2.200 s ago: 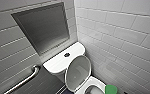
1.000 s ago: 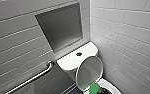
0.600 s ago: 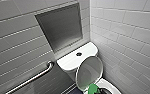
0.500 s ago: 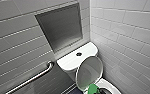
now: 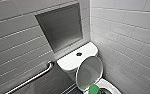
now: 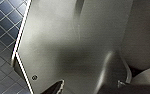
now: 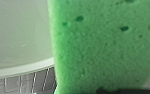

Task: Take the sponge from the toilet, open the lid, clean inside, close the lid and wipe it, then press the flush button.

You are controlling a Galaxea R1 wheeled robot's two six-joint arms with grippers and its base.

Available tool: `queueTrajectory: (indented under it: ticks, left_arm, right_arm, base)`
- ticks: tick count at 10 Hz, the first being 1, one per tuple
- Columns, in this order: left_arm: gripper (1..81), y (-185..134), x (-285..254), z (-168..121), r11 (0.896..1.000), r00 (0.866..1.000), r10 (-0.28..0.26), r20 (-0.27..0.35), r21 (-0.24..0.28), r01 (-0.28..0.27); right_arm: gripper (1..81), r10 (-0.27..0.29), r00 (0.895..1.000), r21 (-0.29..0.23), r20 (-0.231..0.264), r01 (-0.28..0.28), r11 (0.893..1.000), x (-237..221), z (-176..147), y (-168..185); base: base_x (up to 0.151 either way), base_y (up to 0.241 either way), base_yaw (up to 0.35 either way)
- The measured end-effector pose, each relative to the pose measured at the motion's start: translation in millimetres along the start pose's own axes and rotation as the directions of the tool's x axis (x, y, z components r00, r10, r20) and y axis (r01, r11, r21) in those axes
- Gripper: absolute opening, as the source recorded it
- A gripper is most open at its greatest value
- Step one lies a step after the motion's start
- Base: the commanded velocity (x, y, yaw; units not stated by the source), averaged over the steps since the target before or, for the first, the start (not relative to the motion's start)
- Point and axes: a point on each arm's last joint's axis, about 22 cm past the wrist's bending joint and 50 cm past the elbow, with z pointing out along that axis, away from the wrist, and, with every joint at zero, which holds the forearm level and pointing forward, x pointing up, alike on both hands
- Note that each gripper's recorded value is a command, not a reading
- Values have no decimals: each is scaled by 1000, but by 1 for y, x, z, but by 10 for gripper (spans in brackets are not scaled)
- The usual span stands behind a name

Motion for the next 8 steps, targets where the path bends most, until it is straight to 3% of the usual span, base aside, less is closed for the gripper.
queueTrajectory:
  ticks: [3,8]
  left_arm:
    - [811,0,0,0,1000,1000,0,-1,0,0]
    - [811,0,0,0,1000,1000,0,-1,0,0]
  right_arm:
    - [10,33,997,-2,64,-33,999,-36,-36,20]
    - [10,42,997,-10,68,-41,999,-58,-64,47]
  base:
    - [0,0,0]
    - [0,0,0]
